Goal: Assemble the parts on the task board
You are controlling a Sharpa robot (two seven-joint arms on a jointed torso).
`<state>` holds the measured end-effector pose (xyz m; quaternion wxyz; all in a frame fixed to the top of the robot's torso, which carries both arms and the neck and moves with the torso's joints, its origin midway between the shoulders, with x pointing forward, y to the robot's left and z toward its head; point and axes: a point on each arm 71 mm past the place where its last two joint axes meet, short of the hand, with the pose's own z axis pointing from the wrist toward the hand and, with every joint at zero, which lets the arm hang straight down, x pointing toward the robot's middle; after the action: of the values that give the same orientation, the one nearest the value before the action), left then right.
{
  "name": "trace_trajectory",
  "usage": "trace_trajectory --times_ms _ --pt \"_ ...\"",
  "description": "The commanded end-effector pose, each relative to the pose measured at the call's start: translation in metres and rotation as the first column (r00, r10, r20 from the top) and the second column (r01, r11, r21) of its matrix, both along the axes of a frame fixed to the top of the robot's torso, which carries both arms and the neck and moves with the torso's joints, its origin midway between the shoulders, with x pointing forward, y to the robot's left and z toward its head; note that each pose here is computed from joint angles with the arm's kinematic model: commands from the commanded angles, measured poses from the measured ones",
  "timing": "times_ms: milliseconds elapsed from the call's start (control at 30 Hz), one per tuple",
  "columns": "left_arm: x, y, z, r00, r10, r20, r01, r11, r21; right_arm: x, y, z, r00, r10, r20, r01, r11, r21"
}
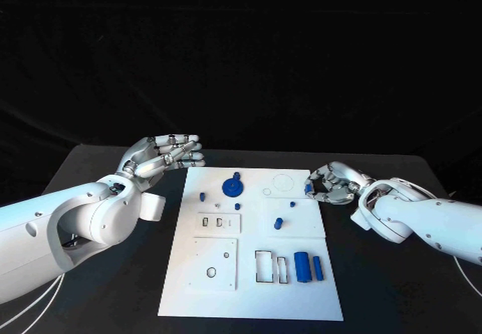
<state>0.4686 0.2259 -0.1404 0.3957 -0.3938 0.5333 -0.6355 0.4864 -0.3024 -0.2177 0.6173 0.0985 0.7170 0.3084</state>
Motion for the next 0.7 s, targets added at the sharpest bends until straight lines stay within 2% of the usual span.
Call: trace_trajectory --times_ms 33,700 --pt "-0.0008 -0.0019 0.0011 1.000 -0.017 0.006 0.017 1.000 -0.011 0.0003 -0.0003 -0.0004 1.000 -0.012 0.005 0.012 1.000 -0.009" --pt "-0.0012 -0.0013 0.0012 1.000 -0.017 0.006 0.017 1.000 -0.011 0.0000 0.0031 0.0010 1.000 -0.015 0.025 0.015 1.000 -0.003"
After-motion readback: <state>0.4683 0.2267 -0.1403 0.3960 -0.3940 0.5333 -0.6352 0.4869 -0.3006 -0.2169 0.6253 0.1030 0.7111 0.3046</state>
